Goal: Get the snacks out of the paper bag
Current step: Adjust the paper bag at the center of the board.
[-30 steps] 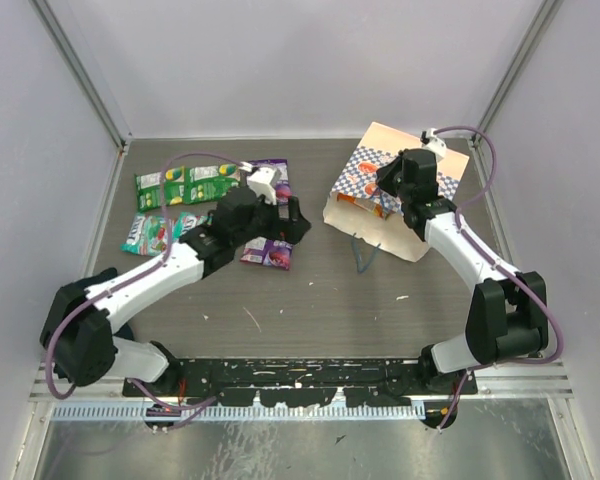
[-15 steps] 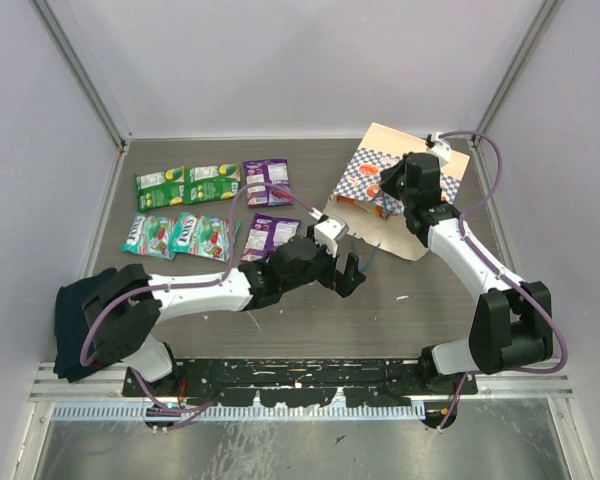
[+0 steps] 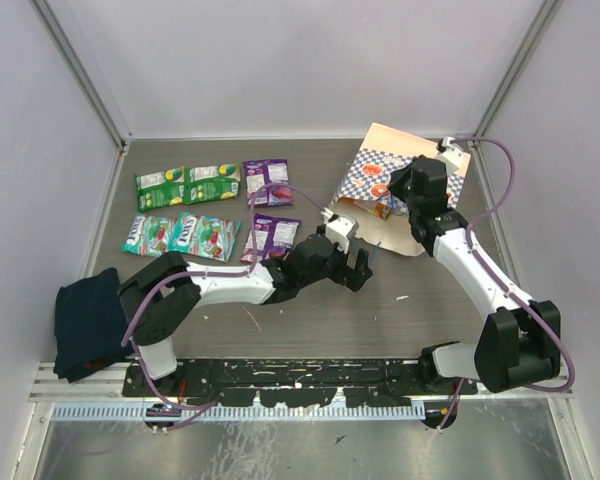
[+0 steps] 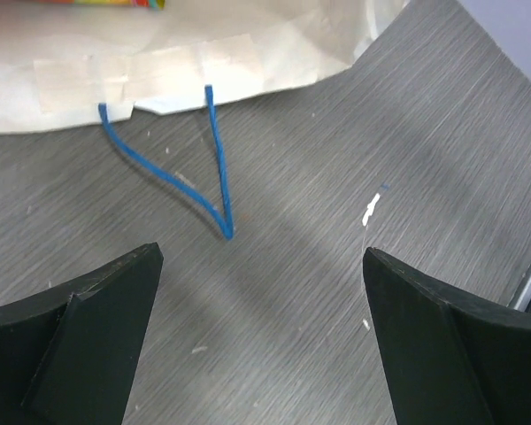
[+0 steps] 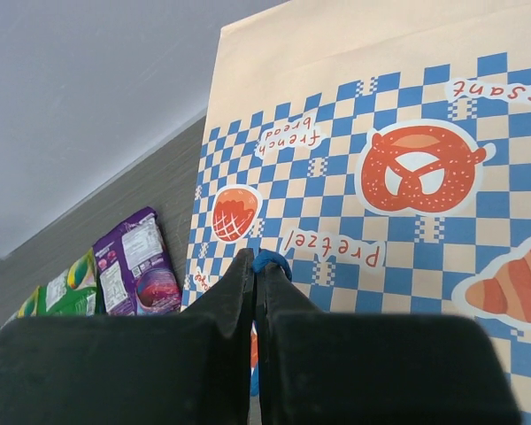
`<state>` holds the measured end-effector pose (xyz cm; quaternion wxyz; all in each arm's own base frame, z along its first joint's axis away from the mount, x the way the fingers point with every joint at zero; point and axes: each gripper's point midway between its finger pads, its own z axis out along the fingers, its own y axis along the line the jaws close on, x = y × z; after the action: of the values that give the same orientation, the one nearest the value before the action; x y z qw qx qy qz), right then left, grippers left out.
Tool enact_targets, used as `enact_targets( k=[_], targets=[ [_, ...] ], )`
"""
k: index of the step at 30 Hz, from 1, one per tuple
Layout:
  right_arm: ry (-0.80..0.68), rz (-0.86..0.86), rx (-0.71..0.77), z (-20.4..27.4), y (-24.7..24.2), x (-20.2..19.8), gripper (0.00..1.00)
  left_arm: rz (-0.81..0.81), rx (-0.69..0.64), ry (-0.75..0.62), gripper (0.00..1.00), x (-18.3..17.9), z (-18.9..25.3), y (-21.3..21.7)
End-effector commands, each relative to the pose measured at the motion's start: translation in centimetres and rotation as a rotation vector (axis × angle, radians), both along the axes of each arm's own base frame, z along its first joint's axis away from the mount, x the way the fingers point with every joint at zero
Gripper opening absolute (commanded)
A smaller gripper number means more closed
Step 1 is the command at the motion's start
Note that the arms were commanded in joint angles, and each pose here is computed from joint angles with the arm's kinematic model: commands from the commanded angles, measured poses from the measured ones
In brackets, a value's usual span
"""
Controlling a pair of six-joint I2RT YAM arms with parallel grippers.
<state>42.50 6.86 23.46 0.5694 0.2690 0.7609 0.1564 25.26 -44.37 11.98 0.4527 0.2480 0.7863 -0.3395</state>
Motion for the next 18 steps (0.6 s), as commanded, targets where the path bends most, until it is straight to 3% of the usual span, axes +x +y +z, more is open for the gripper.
enact_targets(
  k=[1, 7, 10, 18],
  targets=[
    [-0.069, -0.067, 0.017, 3.1, -1.2, 0.0, 0.0, 0.017, -0.1, -0.098, 0.98, 2.2, 4.7, -2.6],
    [-0.031, -0.113, -0.005, 2.6, -2.0, -0.3, 0.0, 0.01, -0.079, -0.082, 0.98, 4.6, 3.8, -4.2],
    [-0.018, -0.133, -0.015, 2.2, -2.4, -0.6, 0.0, -0.005, -0.089, -0.012, 0.98, 6.5, 3.3, -4.5],
    [0.005, -0.217, -0.019, 1.7, -3.4, -1.1, 0.0, 0.047, -0.165, 0.149, 0.98, 12.4, 1.3, -1.6]
  ],
)
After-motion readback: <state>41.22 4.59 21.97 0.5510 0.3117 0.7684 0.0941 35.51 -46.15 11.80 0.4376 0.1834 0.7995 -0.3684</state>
